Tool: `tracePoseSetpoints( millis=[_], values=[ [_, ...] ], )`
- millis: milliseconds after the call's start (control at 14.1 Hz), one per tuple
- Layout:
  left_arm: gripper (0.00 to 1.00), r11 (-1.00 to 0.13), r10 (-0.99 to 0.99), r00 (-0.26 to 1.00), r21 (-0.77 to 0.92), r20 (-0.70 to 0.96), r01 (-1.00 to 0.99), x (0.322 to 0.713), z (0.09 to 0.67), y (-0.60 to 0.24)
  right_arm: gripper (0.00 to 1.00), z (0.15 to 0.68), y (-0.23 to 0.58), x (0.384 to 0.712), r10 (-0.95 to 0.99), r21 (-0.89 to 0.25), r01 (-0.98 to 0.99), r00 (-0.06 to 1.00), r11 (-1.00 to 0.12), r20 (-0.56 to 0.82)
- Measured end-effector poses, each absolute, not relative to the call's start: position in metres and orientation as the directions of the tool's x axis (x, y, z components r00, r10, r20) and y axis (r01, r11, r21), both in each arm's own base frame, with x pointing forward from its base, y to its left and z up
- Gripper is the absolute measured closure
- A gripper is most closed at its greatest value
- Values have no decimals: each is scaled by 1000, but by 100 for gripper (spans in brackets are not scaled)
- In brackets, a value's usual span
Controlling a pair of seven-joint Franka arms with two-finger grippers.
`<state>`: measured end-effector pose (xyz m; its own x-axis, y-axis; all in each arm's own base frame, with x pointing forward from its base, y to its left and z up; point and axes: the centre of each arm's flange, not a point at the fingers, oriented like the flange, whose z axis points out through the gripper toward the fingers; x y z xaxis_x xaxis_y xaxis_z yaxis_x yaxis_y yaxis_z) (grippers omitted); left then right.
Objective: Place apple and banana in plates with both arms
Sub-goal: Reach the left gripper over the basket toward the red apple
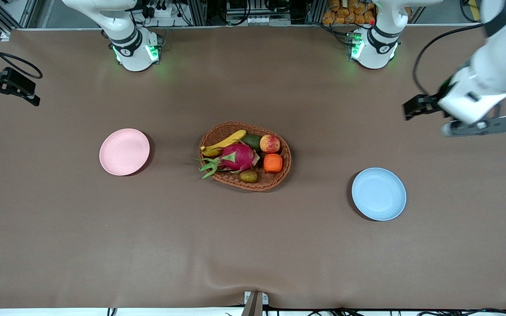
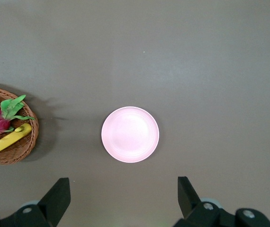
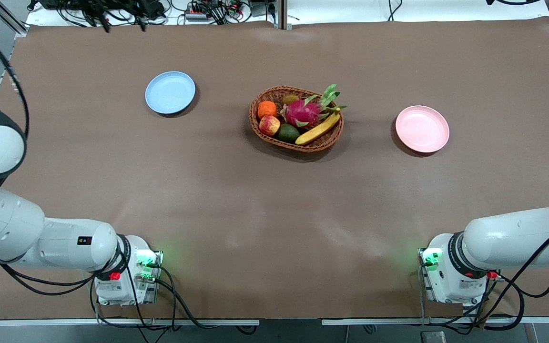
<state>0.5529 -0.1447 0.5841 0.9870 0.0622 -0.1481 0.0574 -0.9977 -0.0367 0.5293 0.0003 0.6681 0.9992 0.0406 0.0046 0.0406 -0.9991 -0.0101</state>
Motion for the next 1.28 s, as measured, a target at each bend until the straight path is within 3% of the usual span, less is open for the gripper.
tracePoseSetpoints(
  millis=[712,1281],
  values=[
    [0,-983,180,954,-74,-241,167,532,447,-333,0,668,-2,529,36,-10,36,999,-999,1],
    [0,-943,334,910,-74,-248,326,516,365,-376,0,667,-8,529,24,-11,24,1000,-1000,-5]
  ],
)
